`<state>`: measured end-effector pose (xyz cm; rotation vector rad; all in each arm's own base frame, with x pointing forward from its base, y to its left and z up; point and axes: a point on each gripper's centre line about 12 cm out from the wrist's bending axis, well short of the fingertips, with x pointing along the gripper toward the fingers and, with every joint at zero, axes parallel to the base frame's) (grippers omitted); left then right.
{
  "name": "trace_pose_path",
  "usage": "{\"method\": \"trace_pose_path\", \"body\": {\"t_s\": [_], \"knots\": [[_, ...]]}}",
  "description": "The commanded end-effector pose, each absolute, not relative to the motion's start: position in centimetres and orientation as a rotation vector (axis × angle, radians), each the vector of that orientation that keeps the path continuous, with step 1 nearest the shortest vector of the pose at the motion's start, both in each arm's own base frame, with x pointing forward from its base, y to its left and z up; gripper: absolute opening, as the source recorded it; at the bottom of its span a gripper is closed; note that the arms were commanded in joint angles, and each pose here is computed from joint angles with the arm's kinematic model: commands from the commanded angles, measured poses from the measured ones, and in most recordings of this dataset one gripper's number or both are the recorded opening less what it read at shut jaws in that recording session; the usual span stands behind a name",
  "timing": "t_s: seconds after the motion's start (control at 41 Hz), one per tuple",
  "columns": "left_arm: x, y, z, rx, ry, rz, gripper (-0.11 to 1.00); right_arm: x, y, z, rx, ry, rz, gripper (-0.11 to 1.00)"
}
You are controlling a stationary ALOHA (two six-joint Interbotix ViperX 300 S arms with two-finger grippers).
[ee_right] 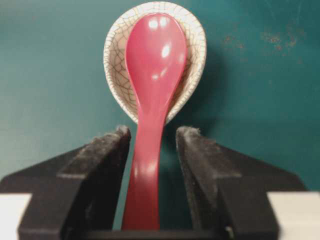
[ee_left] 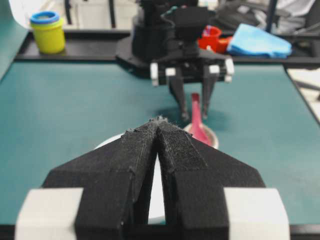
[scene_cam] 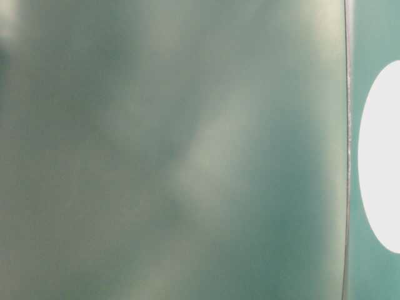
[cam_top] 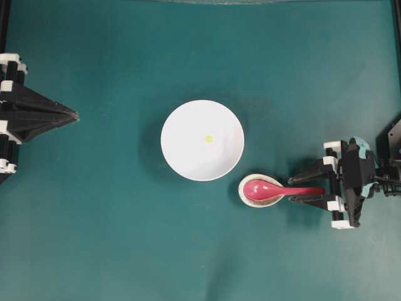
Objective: Scoop the yellow hexagonal prism block from the bowl with a spoon using the right arm.
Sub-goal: 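Close the right gripper on the pink spoon handle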
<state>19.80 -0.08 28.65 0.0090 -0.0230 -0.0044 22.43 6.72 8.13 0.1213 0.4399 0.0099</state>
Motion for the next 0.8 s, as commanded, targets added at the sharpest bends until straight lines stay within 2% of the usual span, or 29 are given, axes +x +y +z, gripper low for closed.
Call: {"method": "trace_pose_path", "body": {"t_s": [0.0,0.78], "knots": [[20.03,-0.12,29.73,0.013,-0.049,-0.006,0.03,22.59,6.83,8.51,0.116,0.418,0.015,0.49],[20.16,-0.12,29.58,0.014,-0.041,-0.006,0.03,22.62,6.93,8.44,0.075,0.426,0.027,0.49]]}}
